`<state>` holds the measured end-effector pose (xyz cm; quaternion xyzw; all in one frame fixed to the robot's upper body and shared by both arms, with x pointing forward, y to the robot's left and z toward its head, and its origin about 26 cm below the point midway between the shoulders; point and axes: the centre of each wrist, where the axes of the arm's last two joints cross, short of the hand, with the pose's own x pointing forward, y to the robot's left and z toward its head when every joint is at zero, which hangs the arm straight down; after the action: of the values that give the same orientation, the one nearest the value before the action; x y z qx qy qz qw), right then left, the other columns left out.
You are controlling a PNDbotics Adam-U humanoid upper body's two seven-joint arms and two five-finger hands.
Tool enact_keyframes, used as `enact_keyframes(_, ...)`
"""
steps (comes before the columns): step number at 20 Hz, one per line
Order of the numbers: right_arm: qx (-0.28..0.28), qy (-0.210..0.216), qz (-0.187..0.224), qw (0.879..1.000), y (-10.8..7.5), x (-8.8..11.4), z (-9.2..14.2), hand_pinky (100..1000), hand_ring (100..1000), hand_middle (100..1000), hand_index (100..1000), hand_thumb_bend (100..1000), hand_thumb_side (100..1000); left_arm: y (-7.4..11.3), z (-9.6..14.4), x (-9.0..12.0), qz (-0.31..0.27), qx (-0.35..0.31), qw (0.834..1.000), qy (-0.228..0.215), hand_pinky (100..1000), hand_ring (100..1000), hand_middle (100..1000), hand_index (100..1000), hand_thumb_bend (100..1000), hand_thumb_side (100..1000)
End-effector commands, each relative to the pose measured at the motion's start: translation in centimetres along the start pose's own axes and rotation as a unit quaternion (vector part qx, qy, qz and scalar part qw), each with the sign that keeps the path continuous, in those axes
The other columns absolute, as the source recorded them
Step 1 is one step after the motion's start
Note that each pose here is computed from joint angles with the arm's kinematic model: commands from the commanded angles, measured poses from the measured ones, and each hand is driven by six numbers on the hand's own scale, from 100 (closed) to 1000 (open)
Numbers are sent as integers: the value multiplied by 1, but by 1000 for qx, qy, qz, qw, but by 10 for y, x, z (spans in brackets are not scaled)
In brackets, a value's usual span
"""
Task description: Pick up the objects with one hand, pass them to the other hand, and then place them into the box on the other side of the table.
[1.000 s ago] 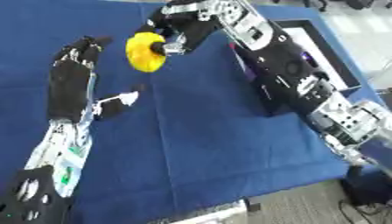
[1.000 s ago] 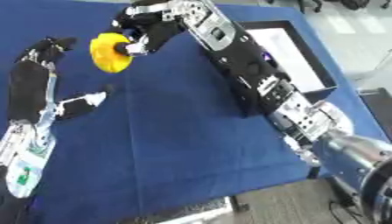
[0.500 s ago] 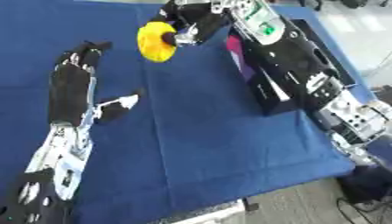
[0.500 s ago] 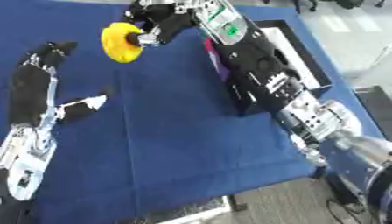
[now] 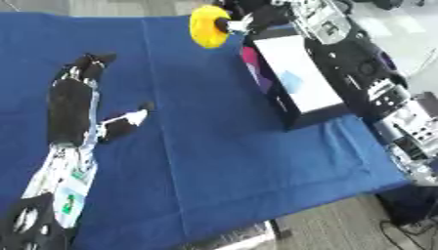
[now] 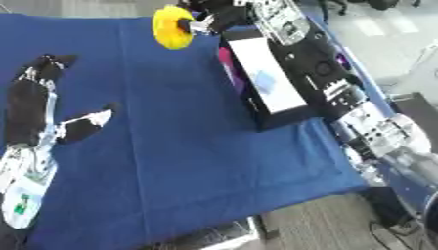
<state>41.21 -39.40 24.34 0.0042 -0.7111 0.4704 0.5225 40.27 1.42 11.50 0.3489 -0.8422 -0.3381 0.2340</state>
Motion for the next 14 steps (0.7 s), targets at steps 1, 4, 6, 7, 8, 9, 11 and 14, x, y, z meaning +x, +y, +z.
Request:
enact_keyframes(1, -58, 15, 13, 998, -22, 4, 28, 670, 1000, 488, 699, 100, 202, 6, -5, -2, -3, 11, 1000, 2, 724, 588, 603, 789, 755, 263)
enact_keyframes(4, -101, 29, 3, 994, -26, -3, 45, 671, 1000, 490, 702, 100, 200, 6, -3, -5, -6, 8, 1000, 5, 724, 589, 604, 789, 759, 267)
enact_keyframes(6, -118, 40, -2, 992, -29, -7, 56, 671, 1000, 491, 704, 100, 199, 5, -2, -6, -7, 6, 1000, 7, 723, 589, 603, 788, 760, 267)
enact_keyframes(7, -126, 43, -4, 991, -31, -9, 62, 671, 1000, 492, 705, 100, 199, 5, -2, -7, -8, 6, 1000, 7, 724, 589, 603, 789, 760, 268)
enact_keyframes(8, -134, 47, -5, 990, -33, -9, 68, 671, 1000, 492, 703, 100, 199, 5, -1, -8, -9, 6, 1000, 8, 724, 589, 603, 788, 761, 270)
enact_keyframes(9, -142, 50, -4, 989, -35, -10, 75, 672, 1000, 492, 703, 100, 199, 5, -1, -9, -10, 5, 1000, 10, 724, 589, 603, 789, 761, 271)
enact_keyframes(11, -158, 58, -7, 986, -37, -13, 88, 671, 1000, 494, 705, 100, 199, 5, 0, -11, -12, 5, 1000, 12, 724, 589, 603, 789, 761, 273)
enact_keyframes(14, -186, 77, -17, 979, -37, -23, 107, 670, 1000, 495, 707, 100, 198, 6, 1, -14, -15, 4, 1000, 16, 724, 590, 604, 789, 766, 278)
